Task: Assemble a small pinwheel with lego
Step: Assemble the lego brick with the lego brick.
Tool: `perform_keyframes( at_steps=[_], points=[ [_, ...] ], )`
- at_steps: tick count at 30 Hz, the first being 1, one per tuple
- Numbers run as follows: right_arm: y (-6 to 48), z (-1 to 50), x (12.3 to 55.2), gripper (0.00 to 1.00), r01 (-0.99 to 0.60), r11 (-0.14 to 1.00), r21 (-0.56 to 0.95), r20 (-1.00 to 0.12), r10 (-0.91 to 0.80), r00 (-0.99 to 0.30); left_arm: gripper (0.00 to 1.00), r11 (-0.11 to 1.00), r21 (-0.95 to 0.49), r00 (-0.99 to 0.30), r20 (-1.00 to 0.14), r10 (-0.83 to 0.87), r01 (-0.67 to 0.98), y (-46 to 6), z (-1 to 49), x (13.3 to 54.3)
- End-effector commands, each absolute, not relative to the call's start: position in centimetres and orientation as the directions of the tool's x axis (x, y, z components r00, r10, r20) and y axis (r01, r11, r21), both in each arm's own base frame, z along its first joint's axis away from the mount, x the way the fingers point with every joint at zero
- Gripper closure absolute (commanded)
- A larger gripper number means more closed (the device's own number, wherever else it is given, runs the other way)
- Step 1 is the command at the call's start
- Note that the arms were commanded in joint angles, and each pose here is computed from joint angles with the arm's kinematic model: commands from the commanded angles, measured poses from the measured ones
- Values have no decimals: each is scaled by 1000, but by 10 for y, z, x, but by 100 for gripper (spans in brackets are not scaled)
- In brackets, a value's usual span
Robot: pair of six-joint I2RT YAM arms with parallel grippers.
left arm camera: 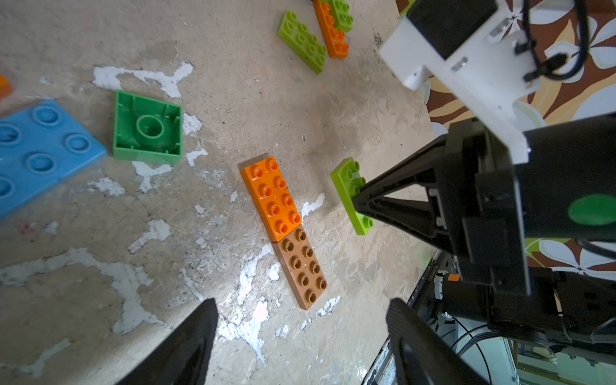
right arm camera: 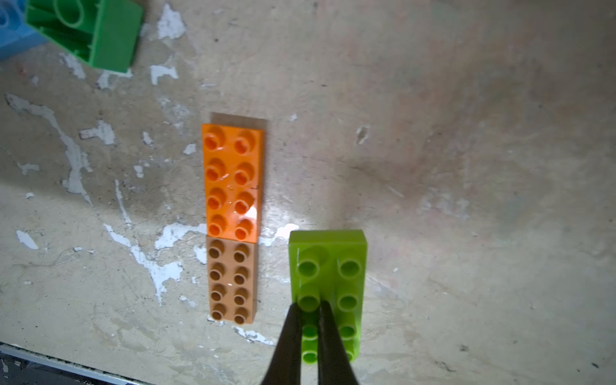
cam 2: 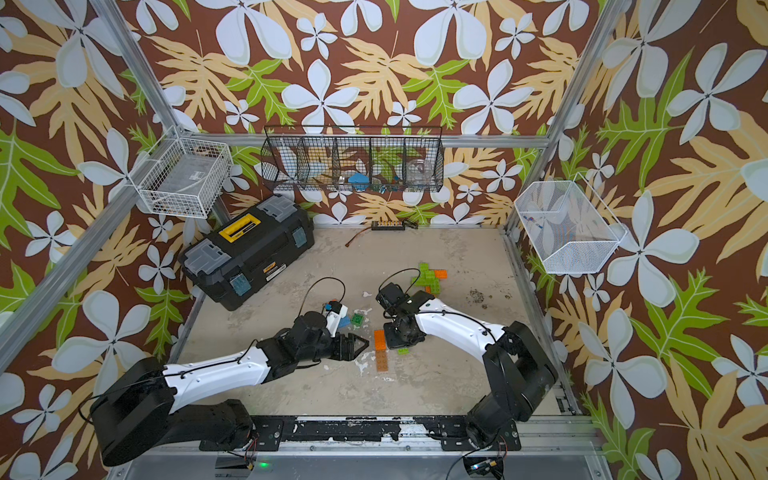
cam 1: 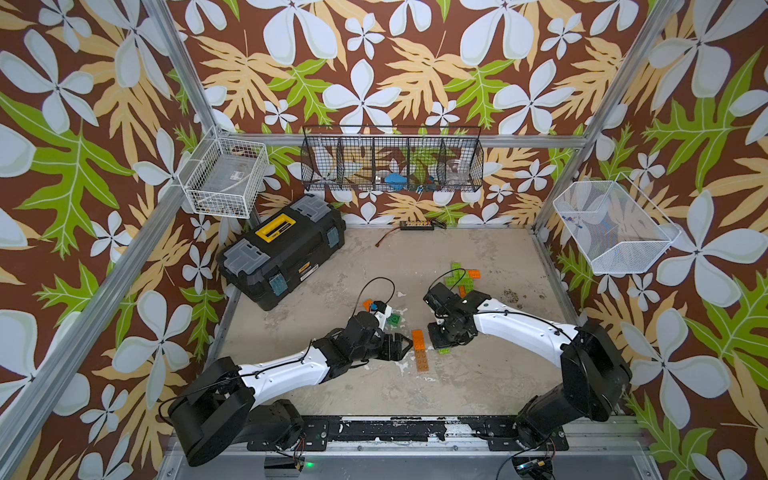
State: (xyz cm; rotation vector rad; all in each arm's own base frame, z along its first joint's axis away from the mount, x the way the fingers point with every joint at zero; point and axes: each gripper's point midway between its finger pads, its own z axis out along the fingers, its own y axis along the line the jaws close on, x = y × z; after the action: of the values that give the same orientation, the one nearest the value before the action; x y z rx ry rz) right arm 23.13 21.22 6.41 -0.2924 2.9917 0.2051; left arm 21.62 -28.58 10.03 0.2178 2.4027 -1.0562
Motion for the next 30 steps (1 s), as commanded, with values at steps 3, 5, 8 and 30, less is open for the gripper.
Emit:
perform_keyframes(
  at_steps=[3,5,8,30],
  points=[
    [237,60,229,90,-176,963,203,-120,-154,-981,18,696,-642,-867,-495,-56,321,-279,94,214],
    [240,58,229,90,-170,961,218,-115,-148,-982,18,692,-647,-869,-492,-58,320,-280,94,213],
    [244,55,228,90,-166,959,231,-107,-145,-984,18,690,-647,-867,-495,-57,324,-280,94,213],
    [233,26,229,90,-114,984,137,-67,-106,-992,18,693,-640,-867,-496,-45,330,-278,90,211]
  ],
)
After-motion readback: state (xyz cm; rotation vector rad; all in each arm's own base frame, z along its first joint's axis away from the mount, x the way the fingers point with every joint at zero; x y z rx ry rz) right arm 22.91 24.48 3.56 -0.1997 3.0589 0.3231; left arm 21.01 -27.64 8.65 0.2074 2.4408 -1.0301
